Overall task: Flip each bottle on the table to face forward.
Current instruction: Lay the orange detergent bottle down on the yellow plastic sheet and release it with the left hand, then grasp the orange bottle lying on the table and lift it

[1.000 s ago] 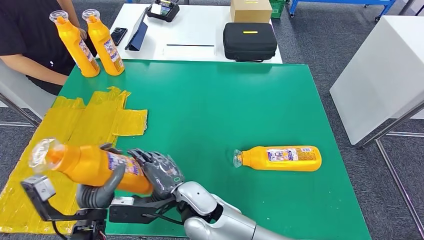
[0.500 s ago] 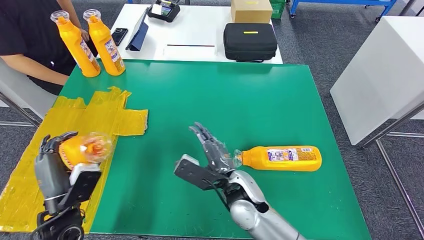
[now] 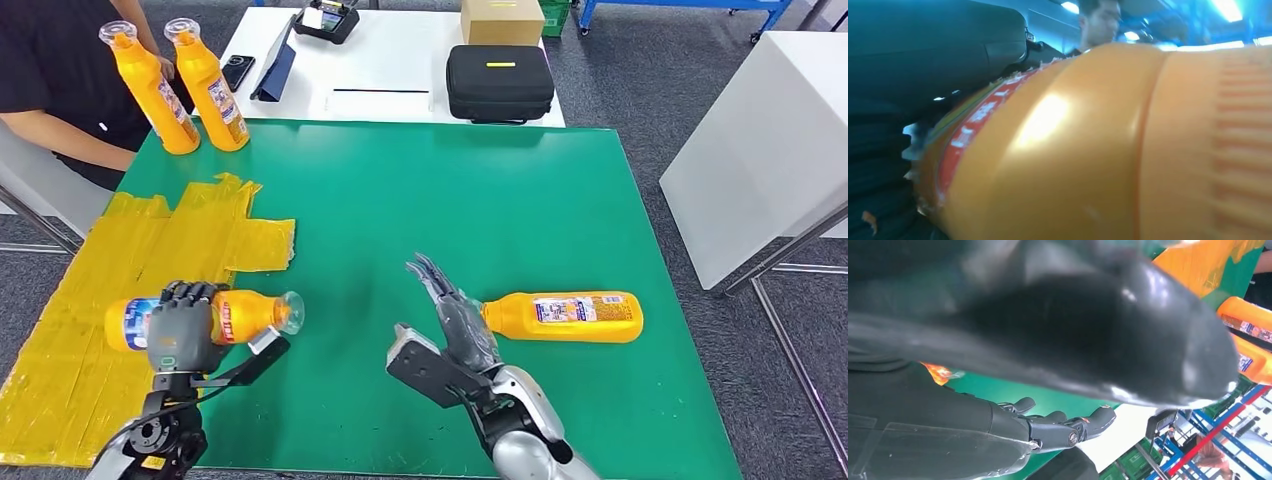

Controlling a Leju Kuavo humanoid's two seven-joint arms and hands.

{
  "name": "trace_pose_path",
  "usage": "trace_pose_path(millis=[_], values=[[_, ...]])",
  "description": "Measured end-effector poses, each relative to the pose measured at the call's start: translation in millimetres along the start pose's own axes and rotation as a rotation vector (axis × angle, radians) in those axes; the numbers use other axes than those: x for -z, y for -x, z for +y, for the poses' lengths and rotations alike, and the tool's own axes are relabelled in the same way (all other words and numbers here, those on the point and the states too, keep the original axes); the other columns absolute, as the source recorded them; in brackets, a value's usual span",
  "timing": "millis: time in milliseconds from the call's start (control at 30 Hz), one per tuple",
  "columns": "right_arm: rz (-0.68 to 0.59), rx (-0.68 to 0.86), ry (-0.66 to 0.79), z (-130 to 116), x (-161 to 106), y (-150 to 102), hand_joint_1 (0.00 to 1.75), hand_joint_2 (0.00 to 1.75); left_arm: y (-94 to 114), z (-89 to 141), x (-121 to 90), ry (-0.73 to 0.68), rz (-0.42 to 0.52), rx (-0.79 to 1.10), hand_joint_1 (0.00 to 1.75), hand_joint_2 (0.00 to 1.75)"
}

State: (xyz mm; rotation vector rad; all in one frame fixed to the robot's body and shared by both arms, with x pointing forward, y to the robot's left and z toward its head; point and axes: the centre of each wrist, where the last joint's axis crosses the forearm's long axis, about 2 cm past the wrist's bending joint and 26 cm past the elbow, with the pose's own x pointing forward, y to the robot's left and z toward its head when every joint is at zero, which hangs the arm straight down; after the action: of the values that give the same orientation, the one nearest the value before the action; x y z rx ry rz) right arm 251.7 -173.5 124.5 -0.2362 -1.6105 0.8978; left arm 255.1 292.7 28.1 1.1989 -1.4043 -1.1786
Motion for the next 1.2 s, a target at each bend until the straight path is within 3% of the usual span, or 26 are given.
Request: trace_pose_path(millis=[233, 467, 600, 800, 967, 1200], values=[[0.027, -0.035, 0.01, -5, -22, 5, 0.0, 0.0, -1, -12, -6, 0.088, 0.015, 0.047, 0.0, 0.0], [0.076, -0.135, 0.061, -33, -48, 16, 0.0, 0.0, 0, -12, -9, 0.105, 0.057, 0.056, 0.0, 0.0], [0.088, -0.207, 0.085, -43, -59, 21, 0.0, 1.75, 1, -11, -11, 0.097, 0.079, 0.037, 0.0, 0.0], [0.221, -0.475, 0.08, -73, -107, 48, 0.0, 1.75, 7, 2, -26, 0.006, 0.183, -0.187, 0.0, 0.0], [0.391, -0.628, 0.048, -99, -156, 73, 0.0, 1.75, 5, 24, -48, -0.095, 0.265, -0.544, 0.0, 0.0], [0.55, -0.759, 0.042, -138, -185, 101, 0.0, 1.75, -2, 51, -76, -0.149, 0.302, -1.141, 0.0, 0.0]])
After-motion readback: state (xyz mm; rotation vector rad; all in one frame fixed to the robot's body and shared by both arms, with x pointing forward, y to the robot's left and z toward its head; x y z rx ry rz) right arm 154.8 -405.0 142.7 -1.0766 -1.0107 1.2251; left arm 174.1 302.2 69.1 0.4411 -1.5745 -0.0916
